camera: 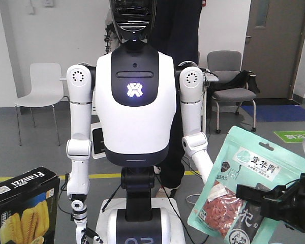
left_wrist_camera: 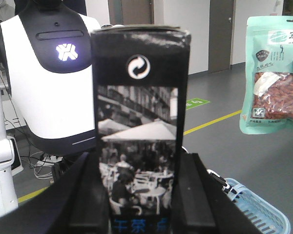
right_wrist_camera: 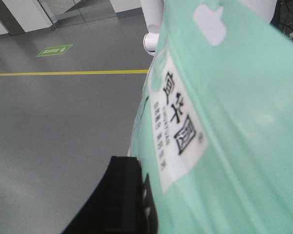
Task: Pick snacks and fruit into basket
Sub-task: 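Lower the teal goji bag with the right gripper toward the blue basket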
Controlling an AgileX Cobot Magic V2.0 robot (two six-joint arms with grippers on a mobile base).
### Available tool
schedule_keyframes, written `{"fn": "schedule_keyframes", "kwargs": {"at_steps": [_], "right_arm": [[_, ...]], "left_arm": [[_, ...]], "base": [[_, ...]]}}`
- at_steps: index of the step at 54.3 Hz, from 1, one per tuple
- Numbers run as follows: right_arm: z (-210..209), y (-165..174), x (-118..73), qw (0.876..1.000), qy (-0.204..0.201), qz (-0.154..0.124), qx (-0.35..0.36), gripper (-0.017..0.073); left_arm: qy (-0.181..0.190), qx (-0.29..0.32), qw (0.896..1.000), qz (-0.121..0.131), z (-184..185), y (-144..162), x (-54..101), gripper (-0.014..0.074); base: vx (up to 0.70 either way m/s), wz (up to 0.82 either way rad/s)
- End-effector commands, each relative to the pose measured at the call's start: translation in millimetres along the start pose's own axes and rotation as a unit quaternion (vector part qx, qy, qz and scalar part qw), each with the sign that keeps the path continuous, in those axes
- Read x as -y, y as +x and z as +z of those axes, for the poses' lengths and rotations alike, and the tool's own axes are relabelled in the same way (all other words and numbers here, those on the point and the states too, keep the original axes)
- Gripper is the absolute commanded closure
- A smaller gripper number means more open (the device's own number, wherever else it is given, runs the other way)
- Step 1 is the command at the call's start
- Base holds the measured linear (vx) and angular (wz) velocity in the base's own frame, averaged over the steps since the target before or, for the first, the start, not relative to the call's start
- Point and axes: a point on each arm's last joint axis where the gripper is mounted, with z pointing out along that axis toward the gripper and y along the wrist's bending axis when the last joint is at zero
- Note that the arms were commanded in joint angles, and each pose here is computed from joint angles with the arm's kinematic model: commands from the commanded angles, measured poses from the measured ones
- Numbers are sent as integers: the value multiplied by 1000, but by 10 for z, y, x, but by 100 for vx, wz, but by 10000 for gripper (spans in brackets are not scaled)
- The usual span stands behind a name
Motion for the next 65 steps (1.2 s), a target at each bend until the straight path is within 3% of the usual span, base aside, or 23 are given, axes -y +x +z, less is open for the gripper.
{"fn": "schedule_keyframes", "kwargs": {"at_steps": [1,12,25,42,50,65], "right_arm": [[-9,-118,-27,999,-8,13,28,570],[134,-62,-23,1000,-10,21,12,570],[361,37,-171,1000,-10,-7,-9,570],[495,96,-334,998,30,-58,-6,570],[535,139,-446,997,20,-80,-14,570],[581,193,-607,996,2,-92,-18,570]], "left_arm": [[17,32,999,-16,6,-131,27,591],[17,32,999,-16,6,-131,27,591],[17,32,999,-16,6,-131,27,591],[17,32,999,-16,6,-131,27,591],[17,32,999,-16,6,-131,27,591],[10,28,999,-16,7,-122,14,591]], "base": [[0,0],[0,0],[0,0],[0,0],[0,0],[0,0]]}}
